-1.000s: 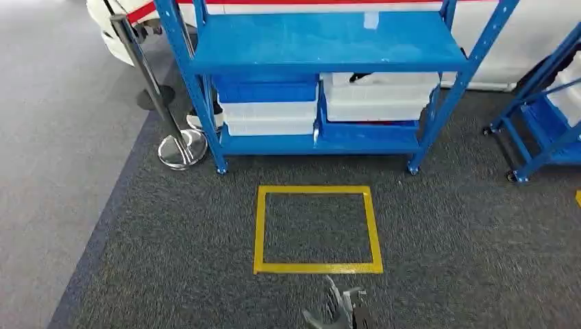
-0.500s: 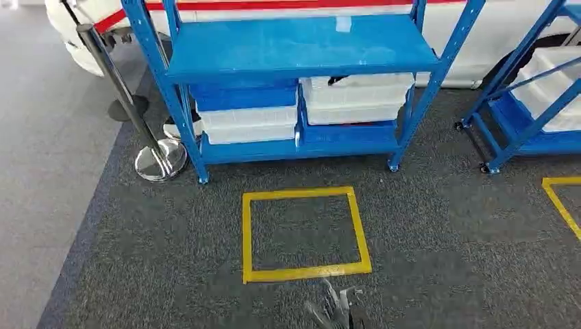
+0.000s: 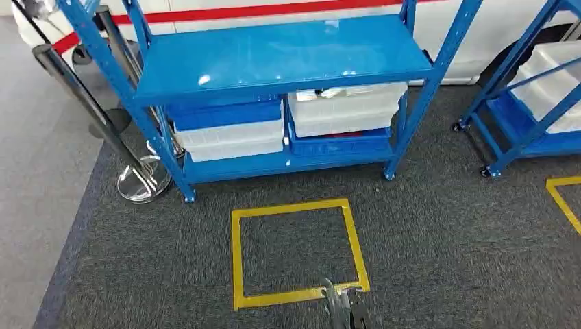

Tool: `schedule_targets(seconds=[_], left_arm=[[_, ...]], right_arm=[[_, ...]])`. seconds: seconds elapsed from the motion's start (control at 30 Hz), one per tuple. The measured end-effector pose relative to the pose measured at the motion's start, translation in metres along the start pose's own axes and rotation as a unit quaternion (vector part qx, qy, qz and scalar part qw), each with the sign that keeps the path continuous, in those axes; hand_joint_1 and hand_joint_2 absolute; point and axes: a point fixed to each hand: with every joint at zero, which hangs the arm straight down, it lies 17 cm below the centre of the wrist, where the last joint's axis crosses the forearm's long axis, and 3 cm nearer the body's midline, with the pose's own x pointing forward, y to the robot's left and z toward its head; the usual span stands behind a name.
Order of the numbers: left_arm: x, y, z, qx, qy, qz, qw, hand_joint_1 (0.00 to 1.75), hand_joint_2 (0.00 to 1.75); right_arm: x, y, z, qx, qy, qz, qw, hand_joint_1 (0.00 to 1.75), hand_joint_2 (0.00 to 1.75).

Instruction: Take the parts from the cabinet and place them on the table.

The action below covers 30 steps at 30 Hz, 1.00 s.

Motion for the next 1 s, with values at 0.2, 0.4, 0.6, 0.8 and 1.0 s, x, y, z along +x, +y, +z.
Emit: schedule_targets(seconds=[0.2, 0.4, 0.6, 0.8, 1.0], left_arm=[[-0.015, 0.006, 0.002, 0.006, 0.017, -0.005, 1.0, 0.0, 0.0], [-0.018, 0.01, 0.002, 0.011, 0.02, -0.012, 1.0, 0.0, 0.0], [-0.003, 0.003, 0.0, 0.003, 0.006, -0.017, 1.0, 0.0, 0.0], [-0.008, -0.003, 0.002, -0.008, 0.006, -0.018, 1.0, 0.0, 0.0], [-0.005, -0.001, 0.001, -0.006, 0.004, -0.025, 1.0, 0.0, 0.0]], right_arm=[[-0.009, -0.001, 0.006, -0.004, 0.009, -0.003, 1.0, 0.0, 0.0], [-0.012, -0.002, 0.009, -0.006, 0.01, -0.004, 1.0, 0.0, 1.75], [0.001, 0.0, 0.0, -0.003, -0.005, 0.005, 1.0, 0.0, 1.75], [-0.01, -0.004, 0.009, -0.008, 0.005, 0.004, 1.0, 0.0, 1.75], [-0.01, -0.006, 0.009, -0.01, 0.005, 0.004, 1.0, 0.0, 1.75]])
